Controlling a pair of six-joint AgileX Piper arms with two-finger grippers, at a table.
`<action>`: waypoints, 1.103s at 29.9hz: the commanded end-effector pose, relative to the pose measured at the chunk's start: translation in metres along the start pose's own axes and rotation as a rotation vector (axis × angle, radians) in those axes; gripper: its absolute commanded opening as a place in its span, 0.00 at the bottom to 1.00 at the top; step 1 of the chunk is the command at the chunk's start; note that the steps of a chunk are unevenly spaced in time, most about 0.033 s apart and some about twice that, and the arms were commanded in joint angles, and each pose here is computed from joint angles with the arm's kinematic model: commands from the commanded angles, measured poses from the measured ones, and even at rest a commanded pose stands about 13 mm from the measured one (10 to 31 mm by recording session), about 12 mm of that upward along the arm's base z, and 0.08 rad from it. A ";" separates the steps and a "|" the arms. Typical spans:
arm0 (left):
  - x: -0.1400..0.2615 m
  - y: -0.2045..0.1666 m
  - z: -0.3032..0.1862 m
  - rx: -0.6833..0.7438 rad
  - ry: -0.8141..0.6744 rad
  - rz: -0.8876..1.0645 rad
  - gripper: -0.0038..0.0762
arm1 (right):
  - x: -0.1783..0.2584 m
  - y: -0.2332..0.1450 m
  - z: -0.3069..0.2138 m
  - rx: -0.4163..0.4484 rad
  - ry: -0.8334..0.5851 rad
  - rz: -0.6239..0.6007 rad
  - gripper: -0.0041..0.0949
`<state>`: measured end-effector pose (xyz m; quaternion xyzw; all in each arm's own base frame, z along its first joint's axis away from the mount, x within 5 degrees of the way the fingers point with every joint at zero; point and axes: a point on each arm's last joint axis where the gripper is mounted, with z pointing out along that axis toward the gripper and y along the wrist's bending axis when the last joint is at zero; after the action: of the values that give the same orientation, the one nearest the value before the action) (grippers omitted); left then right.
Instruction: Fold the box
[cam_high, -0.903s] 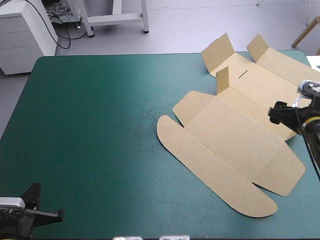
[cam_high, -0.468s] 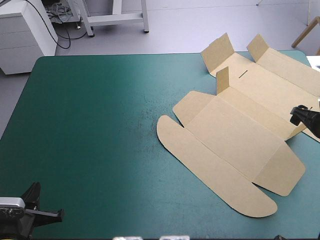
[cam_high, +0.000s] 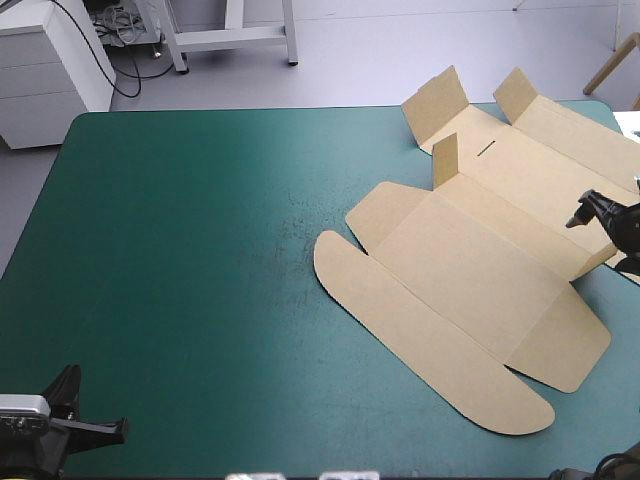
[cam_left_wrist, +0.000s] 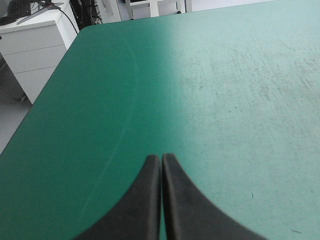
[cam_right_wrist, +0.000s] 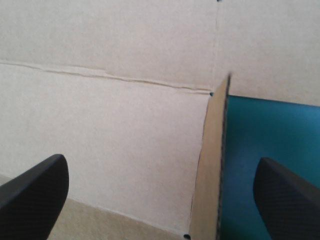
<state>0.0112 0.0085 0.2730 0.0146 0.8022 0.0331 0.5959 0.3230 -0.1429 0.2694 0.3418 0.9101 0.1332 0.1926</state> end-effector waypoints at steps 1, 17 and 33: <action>-0.011 0.000 -0.006 0.005 -0.106 -0.009 0.04 | -0.017 0.010 -0.021 -0.036 -0.060 0.023 0.96; -0.011 0.000 -0.006 0.005 -0.106 -0.009 0.04 | -0.018 -0.001 -0.006 0.078 0.062 0.064 0.81; -0.011 0.000 -0.006 0.005 -0.106 -0.009 0.04 | -0.013 -0.001 -0.004 0.075 0.125 0.073 0.04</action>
<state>0.0112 0.0085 0.2730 0.0146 0.8022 0.0331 0.5959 0.3328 -0.1530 0.2534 0.3869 0.9096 0.1244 0.0869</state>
